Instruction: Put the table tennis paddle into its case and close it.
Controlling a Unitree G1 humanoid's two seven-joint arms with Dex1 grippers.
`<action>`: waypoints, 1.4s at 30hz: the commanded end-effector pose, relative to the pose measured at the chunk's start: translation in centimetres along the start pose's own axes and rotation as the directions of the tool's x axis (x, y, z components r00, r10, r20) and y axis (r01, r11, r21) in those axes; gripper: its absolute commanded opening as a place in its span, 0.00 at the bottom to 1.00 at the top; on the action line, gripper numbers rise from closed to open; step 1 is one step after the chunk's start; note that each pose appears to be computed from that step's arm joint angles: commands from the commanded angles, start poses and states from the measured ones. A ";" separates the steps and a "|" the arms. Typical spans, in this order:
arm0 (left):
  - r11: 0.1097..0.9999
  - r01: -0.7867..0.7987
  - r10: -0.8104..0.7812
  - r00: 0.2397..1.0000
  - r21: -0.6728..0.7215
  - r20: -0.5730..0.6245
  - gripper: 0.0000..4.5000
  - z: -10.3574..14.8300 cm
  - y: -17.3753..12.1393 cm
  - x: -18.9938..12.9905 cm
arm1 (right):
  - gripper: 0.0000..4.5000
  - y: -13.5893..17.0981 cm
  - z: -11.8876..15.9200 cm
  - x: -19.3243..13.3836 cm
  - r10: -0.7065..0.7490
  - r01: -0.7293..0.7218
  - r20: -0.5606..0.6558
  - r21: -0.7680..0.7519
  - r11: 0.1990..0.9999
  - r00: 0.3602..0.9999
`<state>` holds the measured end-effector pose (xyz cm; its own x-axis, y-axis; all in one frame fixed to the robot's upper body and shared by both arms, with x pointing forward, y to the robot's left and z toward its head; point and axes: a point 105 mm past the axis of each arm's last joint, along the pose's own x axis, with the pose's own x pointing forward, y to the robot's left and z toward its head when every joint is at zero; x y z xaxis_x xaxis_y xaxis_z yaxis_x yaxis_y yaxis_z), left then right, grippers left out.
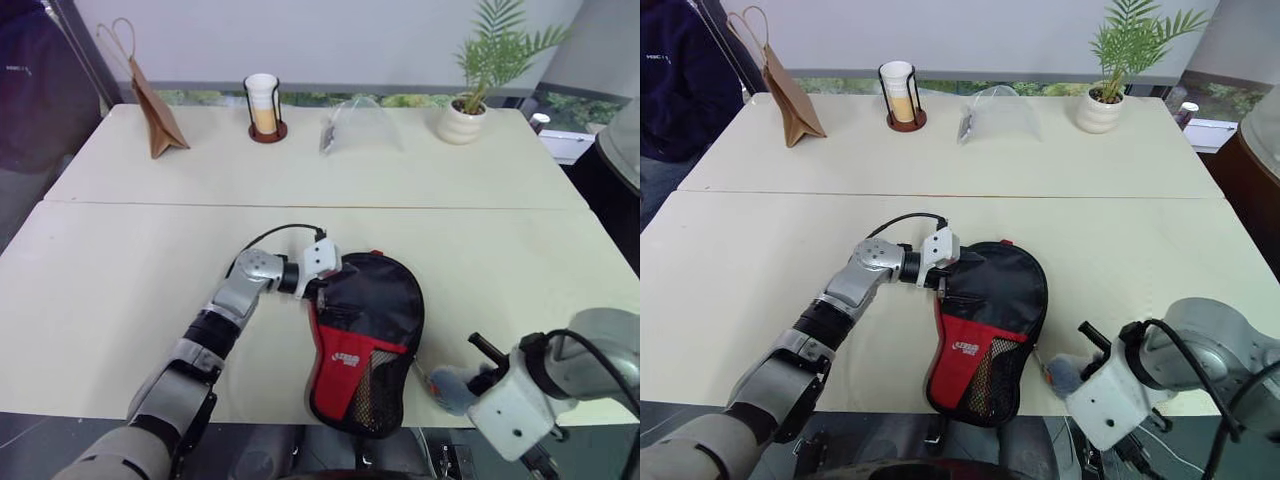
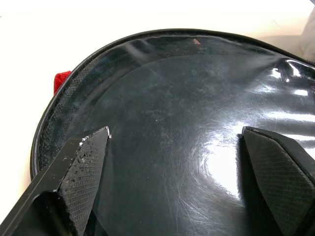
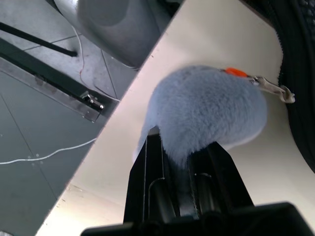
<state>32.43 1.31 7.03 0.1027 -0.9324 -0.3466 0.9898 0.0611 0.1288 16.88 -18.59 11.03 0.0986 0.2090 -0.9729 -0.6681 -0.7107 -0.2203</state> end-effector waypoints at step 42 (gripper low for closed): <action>0.998 -0.003 -0.005 0.992 -0.060 -0.128 1.00 -3.5 -0.8 0.5 | 0.00 3.9 1.1 0.3 0.185 -0.176 0.021 -0.209 0.962 0.983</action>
<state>32.03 0.28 6.95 0.0764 -0.9358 -0.3442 0.9911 0.0334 0.1291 13.32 -19.71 9.93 -0.0317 0.1323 -0.9907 -0.4773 -0.8729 -0.1012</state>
